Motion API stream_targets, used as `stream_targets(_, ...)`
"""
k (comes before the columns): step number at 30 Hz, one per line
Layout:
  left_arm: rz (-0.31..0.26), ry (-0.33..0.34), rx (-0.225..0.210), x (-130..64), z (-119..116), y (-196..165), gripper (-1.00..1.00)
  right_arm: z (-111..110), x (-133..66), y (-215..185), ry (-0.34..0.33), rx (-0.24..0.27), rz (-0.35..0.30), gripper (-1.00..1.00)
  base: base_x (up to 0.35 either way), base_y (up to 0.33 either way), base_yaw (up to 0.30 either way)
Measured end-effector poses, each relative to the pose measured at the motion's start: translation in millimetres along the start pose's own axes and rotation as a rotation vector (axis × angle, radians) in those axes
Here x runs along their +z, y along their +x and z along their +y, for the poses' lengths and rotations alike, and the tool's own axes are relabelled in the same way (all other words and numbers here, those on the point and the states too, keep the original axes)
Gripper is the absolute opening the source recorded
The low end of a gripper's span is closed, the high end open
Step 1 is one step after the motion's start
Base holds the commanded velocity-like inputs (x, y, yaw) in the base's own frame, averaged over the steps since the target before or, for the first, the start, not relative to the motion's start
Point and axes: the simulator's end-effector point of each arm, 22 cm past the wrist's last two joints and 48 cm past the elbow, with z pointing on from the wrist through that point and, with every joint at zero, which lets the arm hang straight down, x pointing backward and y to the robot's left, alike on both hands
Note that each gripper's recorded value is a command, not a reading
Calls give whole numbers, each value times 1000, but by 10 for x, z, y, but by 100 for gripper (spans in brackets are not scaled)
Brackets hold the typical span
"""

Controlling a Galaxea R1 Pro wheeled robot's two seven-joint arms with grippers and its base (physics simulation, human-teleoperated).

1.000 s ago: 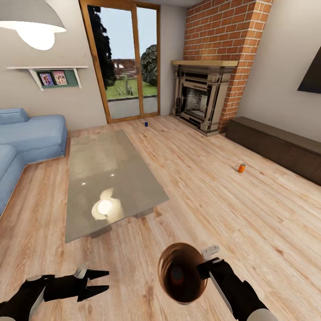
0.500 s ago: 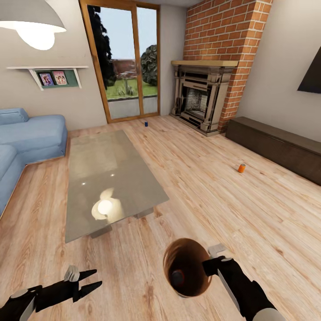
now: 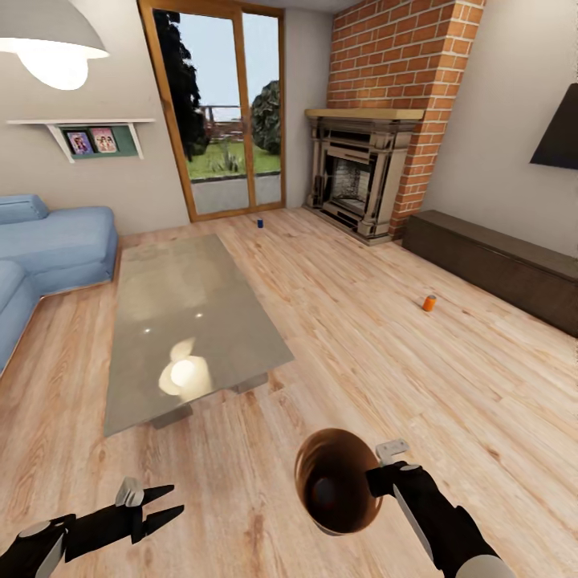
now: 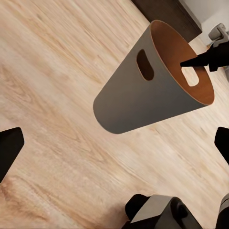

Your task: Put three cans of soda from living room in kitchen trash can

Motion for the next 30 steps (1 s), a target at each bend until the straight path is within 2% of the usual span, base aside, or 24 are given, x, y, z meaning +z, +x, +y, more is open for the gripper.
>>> stream_targets(12,-1,0,3,-3,-2,-12,100,-3,-6,-11,1,0,-4,-100,0,-31,0)
stream_targets(17,-6,0,8,-7,-14,-41,100,-11,-32,-109,3,-2,-41,-100,0,0,0)
stream_targets(30,-18,2,26,-24,-50,-124,100,-27,-104,-205,7,-2,-65,-100,0,0,0)
